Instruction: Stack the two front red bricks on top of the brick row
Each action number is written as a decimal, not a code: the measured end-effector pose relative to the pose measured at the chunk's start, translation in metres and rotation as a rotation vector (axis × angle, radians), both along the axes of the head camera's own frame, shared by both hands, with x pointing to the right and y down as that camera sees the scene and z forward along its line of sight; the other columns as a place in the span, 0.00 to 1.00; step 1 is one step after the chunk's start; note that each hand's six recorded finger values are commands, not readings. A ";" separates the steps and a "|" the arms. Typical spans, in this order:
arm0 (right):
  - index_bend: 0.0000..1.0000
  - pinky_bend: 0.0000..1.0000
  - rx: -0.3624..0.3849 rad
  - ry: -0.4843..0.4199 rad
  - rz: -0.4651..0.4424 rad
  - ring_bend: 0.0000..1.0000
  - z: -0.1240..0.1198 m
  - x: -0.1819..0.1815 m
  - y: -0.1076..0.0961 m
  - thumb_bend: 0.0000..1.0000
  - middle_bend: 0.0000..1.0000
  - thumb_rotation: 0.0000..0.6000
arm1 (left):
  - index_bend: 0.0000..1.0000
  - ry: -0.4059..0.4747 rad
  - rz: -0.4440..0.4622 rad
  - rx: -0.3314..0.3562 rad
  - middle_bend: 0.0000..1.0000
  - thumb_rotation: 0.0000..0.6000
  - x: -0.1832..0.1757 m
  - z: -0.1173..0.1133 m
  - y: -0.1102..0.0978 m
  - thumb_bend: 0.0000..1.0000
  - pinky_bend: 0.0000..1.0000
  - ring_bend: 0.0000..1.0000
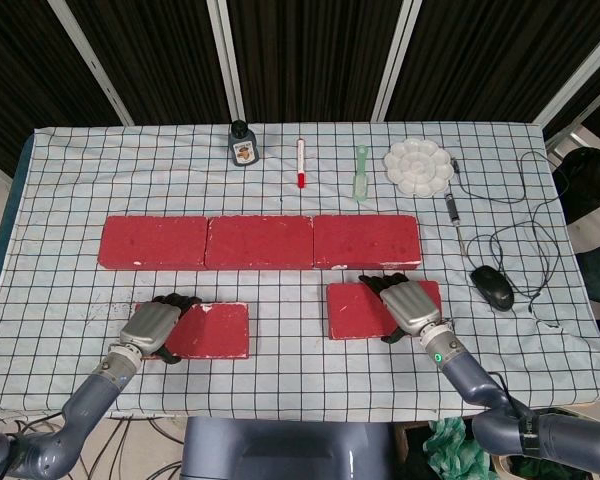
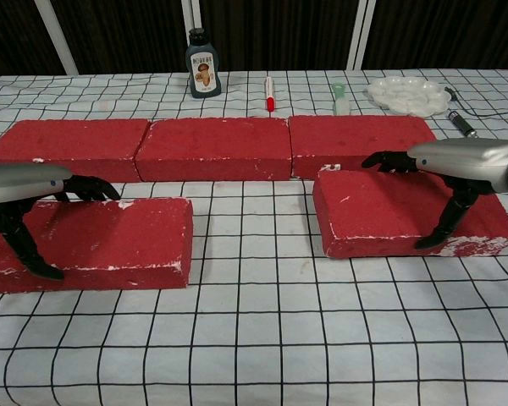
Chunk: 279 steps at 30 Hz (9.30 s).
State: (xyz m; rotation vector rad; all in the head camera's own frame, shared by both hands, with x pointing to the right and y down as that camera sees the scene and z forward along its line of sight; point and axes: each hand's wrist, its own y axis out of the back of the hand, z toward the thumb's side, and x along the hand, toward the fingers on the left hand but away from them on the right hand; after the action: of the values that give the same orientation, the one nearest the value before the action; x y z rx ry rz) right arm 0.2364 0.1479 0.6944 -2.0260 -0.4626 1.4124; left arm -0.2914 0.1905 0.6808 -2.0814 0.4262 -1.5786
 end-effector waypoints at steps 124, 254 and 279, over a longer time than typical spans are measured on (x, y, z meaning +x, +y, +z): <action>0.08 0.15 -0.041 0.046 -0.006 0.18 0.021 -0.130 -0.172 0.12 0.20 1.00 | 0.16 0.020 0.054 0.063 0.19 1.00 0.010 0.024 -0.204 0.15 0.19 0.10; 0.00 0.14 0.035 -0.009 0.055 0.00 -0.032 -0.124 -0.179 0.00 0.00 1.00 | 0.11 0.006 0.039 0.053 0.14 1.00 0.031 0.025 -0.208 0.00 0.13 0.05; 0.00 0.14 0.039 -0.009 0.076 0.00 -0.030 -0.115 -0.178 0.00 0.00 1.00 | 0.08 -0.015 0.006 0.102 0.12 1.00 0.009 0.003 -0.218 0.00 0.09 0.02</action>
State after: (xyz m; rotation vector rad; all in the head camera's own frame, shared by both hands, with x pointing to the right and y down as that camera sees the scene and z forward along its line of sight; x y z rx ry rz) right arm 0.1210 -0.0302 0.6645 -2.0033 -0.5723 1.4291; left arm -0.2825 -0.0275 0.6841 -1.9908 0.4846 -1.5357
